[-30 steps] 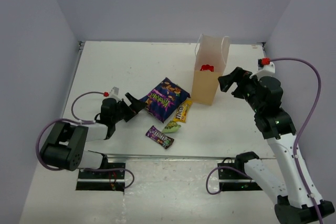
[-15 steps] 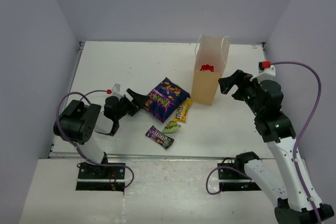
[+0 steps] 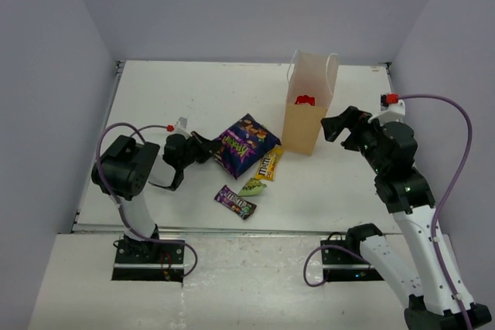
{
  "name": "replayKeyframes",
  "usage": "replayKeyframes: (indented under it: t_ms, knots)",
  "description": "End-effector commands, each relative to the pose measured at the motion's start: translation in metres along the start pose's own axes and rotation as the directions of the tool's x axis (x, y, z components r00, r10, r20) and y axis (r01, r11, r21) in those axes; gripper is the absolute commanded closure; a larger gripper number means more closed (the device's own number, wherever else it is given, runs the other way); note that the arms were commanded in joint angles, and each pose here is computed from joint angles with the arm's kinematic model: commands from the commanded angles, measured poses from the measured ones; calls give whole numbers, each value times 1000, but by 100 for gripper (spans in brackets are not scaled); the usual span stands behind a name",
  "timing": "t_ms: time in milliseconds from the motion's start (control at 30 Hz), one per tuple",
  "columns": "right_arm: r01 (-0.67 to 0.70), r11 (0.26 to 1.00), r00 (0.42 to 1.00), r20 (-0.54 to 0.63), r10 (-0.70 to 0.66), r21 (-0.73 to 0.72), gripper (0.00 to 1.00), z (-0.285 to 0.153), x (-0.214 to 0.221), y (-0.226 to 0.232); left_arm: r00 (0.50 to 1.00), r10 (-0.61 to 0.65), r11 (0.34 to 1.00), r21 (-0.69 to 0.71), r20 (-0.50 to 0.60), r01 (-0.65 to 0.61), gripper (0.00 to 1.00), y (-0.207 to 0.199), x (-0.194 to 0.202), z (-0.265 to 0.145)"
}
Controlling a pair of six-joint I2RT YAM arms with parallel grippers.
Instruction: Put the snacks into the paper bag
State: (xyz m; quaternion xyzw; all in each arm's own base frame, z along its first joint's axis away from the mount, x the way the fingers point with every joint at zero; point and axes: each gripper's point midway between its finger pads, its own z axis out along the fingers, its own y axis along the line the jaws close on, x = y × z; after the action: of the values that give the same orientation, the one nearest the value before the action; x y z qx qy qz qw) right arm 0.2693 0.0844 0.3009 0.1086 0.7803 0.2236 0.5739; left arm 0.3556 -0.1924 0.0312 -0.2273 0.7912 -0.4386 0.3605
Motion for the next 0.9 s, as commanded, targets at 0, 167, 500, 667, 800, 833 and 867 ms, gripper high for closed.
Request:
replayKeyframes:
  t_ms: [0, 167, 500, 667, 800, 833, 867]
  knots:
    - [4, 998, 999, 37, -2, -68, 1, -4, -8, 13, 993, 108, 992, 55, 53, -111, 100, -23, -17, 3]
    - [9, 998, 999, 36, -7, -67, 1, -4, -5, 11, 951, 268, 956, 84, 153, -282, 100, -70, -42, -23]
    - [6, 996, 999, 38, -2, -89, 1, -3, -5, 15, 802, 501, 785, 220, 325, -579, 100, -227, -70, -92]
    - [5, 996, 999, 48, -1, -92, 1, -5, -7, 15, 774, 548, 730, 272, 316, -627, 100, -278, -73, -112]
    - [5, 996, 999, 54, 0, -91, 1, -8, -9, 16, 754, 577, 669, 348, 315, -657, 100, -324, -74, -133]
    - [5, 996, 998, 55, 0, -92, 1, -9, -9, 16, 746, 583, 653, 360, 322, -666, 100, -341, -79, -143]
    - [6, 996, 998, 59, 0, -92, 1, -10, -10, 16, 733, 597, 636, 365, 325, -680, 100, -348, -80, -147]
